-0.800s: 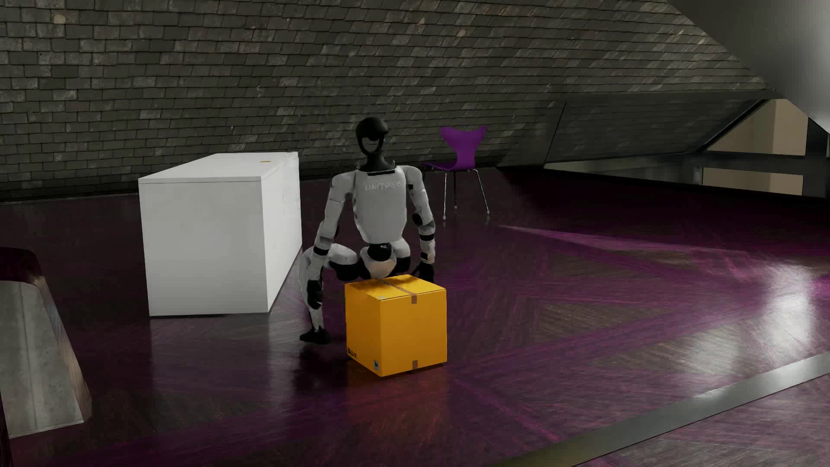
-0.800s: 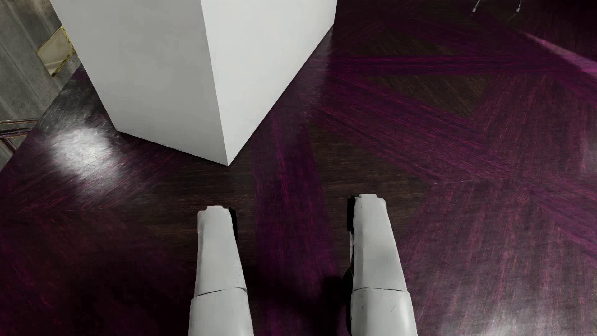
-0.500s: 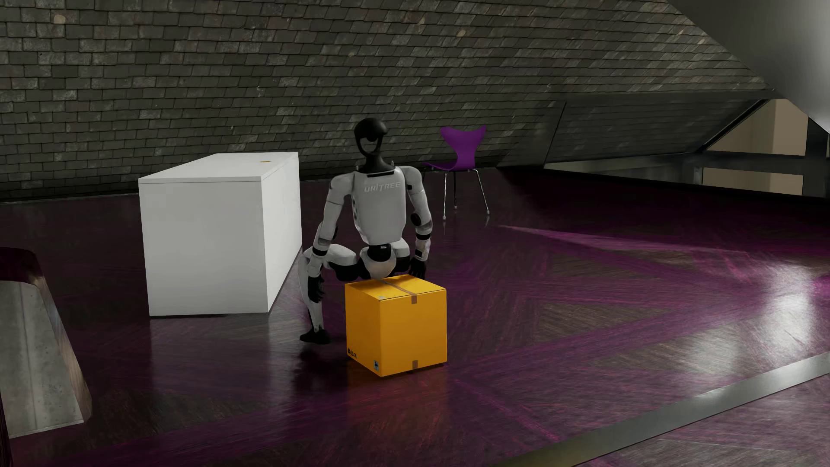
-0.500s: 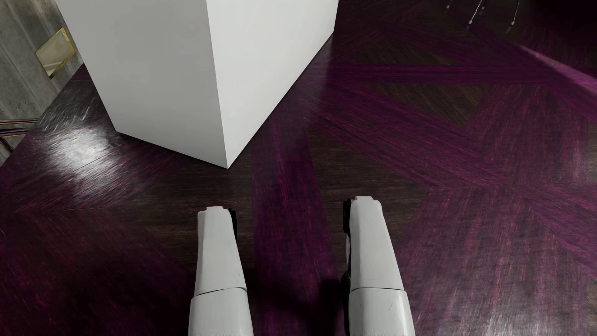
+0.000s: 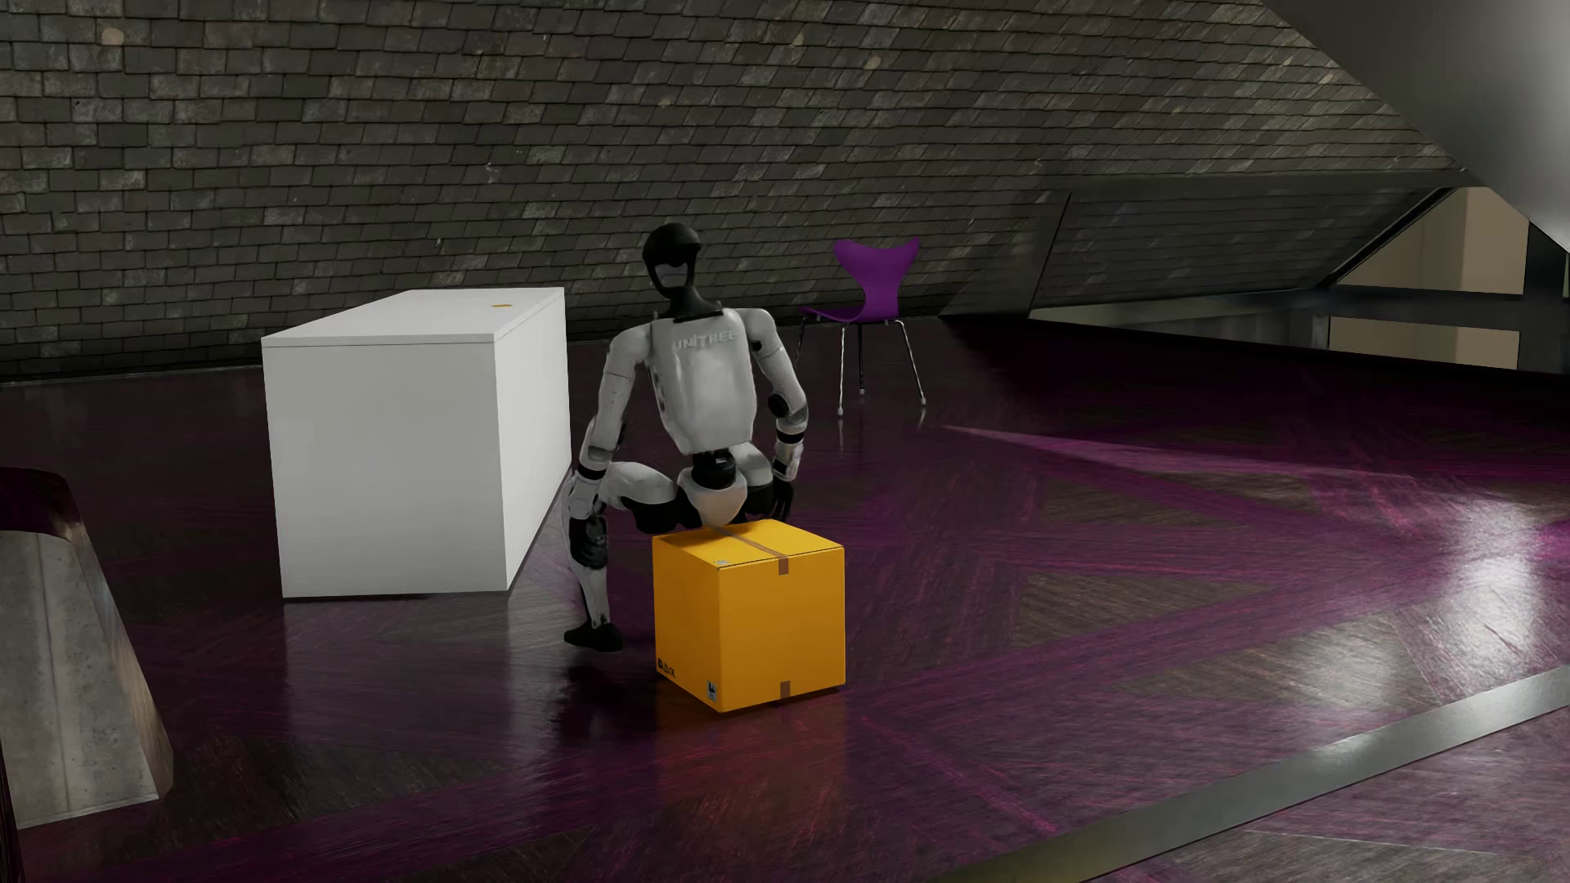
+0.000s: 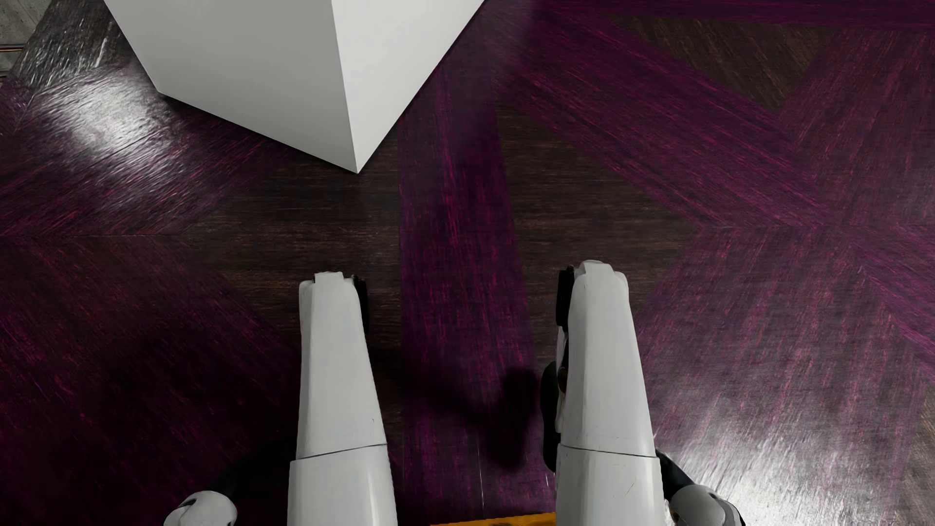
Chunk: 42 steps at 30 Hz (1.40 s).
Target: Stand up from the orange box
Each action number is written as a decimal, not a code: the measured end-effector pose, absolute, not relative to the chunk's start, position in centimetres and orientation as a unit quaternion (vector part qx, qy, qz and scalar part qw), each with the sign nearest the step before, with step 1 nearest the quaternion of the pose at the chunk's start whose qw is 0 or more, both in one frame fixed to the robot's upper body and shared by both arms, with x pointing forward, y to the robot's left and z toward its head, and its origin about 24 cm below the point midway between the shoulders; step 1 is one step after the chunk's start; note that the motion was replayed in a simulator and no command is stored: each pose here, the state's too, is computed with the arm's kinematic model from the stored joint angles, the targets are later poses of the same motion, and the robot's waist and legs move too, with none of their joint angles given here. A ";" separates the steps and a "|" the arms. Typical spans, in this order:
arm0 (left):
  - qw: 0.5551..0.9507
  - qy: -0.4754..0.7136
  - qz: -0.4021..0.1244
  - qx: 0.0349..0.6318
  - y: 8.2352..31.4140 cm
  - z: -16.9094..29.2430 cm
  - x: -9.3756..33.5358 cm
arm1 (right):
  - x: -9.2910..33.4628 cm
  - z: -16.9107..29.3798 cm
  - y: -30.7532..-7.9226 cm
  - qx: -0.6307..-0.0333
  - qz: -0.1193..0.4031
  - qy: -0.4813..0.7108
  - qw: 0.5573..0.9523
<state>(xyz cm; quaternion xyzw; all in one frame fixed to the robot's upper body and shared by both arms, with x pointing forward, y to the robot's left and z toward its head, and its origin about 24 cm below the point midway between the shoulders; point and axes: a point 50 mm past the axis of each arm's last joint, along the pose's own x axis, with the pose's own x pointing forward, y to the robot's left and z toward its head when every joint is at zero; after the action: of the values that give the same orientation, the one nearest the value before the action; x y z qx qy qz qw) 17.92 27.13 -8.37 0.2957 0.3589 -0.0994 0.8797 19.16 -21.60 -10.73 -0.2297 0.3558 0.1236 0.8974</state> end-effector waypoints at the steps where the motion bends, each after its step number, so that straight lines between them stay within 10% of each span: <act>1: 0.895 0.307 -0.087 0.310 27.3 -6.4 18.6 | 20.0 -9.2 -22.4 -0.223 0.086 0.315 0.918; 7: 0.893 -0.158 0.055 0.418 23.7 9.9 23.2 | 25.0 10.7 -23.4 -0.219 -0.125 -0.197 0.947; 13: 0.635 -0.449 -0.329 0.536 9.3 20.0 25.5 | 24.5 23.9 -13.6 -0.406 0.247 -0.453 0.754; 18: 0.521 -0.532 -0.402 0.533 5.2 22.3 24.2 | 23.9 27.7 -7.8 -0.425 0.351 -0.536 0.640; 26: 0.614 -0.374 -0.347 0.602 5.6 14.9 32.2 | 32.6 19.0 -7.5 -0.506 0.322 -0.350 0.719; 31: 0.648 -0.064 -0.443 0.616 6.7 2.1 32.8 | 34.5 3.9 -7.4 -0.543 0.399 -0.025 0.738; 35: 0.774 0.170 -0.392 0.467 11.2 -5.4 28.5 | 29.2 -4.8 -9.8 -0.435 0.406 0.178 0.784; 42: 0.853 0.296 -0.265 0.338 19.7 -9.7 20.9 | 19.0 -12.3 -18.8 -0.264 0.228 0.379 0.857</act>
<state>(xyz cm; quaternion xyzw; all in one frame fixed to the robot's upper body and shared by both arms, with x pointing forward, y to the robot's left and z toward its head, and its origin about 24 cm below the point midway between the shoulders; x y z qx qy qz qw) 20.86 19.66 -9.70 0.3378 0.2965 -0.2648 0.8531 19.01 -18.83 -12.29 -0.2644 0.3788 0.2279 0.8571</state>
